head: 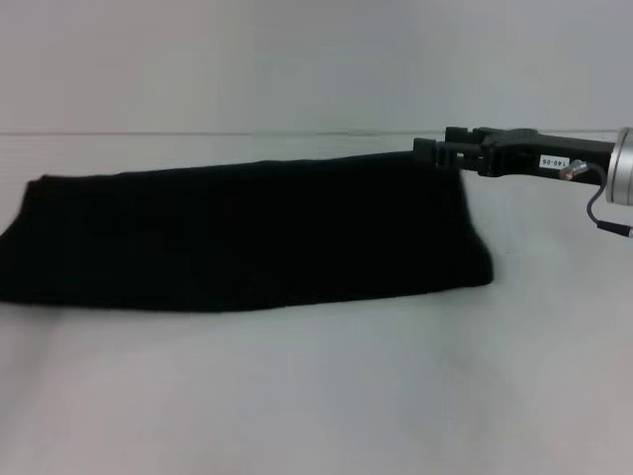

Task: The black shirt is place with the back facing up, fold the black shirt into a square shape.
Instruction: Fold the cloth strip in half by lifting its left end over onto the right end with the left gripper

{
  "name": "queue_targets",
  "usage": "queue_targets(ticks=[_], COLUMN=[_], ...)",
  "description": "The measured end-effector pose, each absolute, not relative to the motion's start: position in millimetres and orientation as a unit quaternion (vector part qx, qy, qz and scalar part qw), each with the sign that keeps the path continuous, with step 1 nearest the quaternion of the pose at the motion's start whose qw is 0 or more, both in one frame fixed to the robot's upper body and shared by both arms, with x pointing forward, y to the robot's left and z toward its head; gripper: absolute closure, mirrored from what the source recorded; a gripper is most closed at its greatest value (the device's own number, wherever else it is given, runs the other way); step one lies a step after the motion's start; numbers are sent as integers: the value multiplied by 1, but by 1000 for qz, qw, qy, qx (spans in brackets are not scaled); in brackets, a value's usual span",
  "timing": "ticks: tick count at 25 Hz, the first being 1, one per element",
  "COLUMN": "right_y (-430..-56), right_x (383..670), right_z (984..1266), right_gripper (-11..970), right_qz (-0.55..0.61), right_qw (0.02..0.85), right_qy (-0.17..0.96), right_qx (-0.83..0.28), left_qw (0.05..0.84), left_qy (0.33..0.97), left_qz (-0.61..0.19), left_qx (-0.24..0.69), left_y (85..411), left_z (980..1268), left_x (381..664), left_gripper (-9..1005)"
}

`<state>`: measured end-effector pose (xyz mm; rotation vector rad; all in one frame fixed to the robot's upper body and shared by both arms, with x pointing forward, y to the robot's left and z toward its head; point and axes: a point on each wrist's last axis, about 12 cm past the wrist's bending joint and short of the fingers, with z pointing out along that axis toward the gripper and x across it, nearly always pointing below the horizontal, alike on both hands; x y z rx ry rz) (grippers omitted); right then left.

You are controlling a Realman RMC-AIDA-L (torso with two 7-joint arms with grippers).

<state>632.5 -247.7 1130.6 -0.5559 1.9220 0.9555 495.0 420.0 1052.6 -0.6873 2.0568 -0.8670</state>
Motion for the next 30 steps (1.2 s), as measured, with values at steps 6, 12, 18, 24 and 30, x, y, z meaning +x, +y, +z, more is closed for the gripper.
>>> queue_targets(ticks=[6,12,18,24,30], right_y=[-242,-238,-243,-263,-311], right_x=[638,640,637,637,631], right_z=[1135,1137,1133,1127,1124], right_gripper=[148,152,157,161,166], right_qz=[381,380,378,354,317], right_qw=[453,455,455,472,505], right_qy=[773,770,773,784,792], right_qx=[-229,-236,-229,-191,-129], left_qw=[403,406,406,393,335], left_qy=[807,814,823,802,764], left_qz=[-319,-305,-314,-436,-551], left_qx=[-292,-283,-243,-113,17], left_y=[448,460,454,403,287], left_z=[1057,1065,1082,1130,1146], left_x=[459,459,490,553,605], left_gripper=[968,967,965,963,962])
